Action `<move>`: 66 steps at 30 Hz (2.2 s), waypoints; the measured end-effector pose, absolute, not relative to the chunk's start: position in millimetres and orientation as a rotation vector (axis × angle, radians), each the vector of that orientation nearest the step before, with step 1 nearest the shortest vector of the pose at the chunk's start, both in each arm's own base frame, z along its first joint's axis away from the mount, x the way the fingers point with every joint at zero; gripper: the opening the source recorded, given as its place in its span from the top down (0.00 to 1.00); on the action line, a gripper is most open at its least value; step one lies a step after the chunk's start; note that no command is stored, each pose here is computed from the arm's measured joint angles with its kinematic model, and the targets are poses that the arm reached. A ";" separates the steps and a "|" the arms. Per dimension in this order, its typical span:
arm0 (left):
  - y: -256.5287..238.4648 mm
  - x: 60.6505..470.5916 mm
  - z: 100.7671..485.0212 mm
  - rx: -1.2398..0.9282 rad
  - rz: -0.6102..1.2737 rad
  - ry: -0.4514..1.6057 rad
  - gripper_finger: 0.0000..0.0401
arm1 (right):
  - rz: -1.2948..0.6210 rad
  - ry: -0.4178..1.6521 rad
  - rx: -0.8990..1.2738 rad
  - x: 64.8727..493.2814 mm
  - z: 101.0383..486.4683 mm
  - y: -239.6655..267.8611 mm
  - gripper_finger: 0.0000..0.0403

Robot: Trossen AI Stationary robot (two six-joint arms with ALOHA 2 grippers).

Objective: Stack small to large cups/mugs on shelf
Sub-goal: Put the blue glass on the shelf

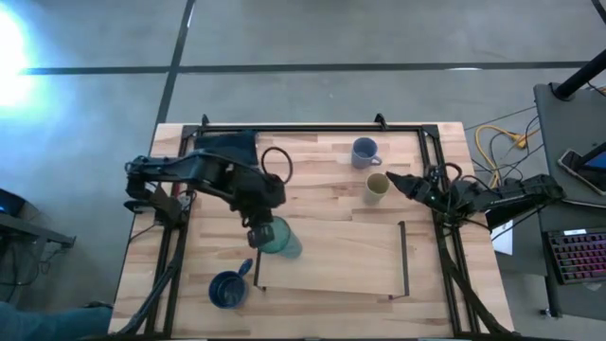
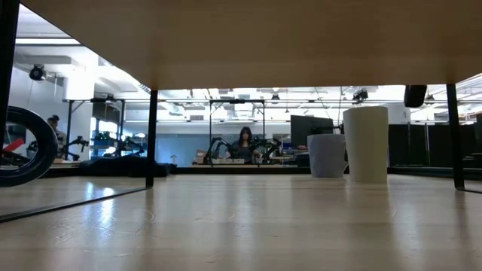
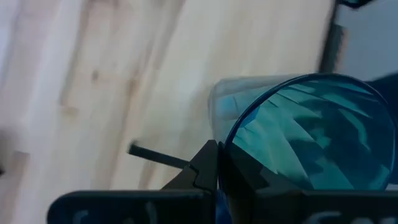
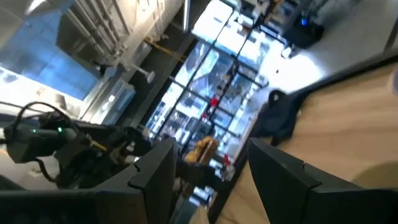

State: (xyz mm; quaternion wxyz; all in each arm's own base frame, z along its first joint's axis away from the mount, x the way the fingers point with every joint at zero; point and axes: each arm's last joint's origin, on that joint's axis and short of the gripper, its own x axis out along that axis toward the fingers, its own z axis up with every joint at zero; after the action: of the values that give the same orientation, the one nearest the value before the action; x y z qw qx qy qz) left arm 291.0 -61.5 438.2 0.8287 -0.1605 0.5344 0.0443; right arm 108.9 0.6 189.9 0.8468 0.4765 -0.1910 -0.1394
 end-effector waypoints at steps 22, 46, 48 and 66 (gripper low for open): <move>-62.3 271.3 441.2 -0.288 0.051 1.134 1.00 | 0.015 -0.389 0.967 107.2 263.2 10.8 0.60; -69.1 278.6 429.6 -0.253 0.029 1.181 1.00 | -0.160 0.623 0.545 258.1 357.2 83.9 0.98; -70.9 278.0 429.6 -0.248 0.025 1.182 1.00 | -0.158 0.615 0.565 268.7 353.8 89.4 0.98; -84.4 279.7 433.7 -0.226 -0.017 1.114 1.00 | -0.005 0.624 0.666 354.1 320.0 138.1 0.98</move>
State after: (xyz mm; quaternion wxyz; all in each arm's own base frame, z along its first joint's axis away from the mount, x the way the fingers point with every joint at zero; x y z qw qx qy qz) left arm 279.7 -84.4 433.7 0.8428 -0.1070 0.5275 -0.0080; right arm 354.1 138.1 320.0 0.8976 0.3216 0.3013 -0.0022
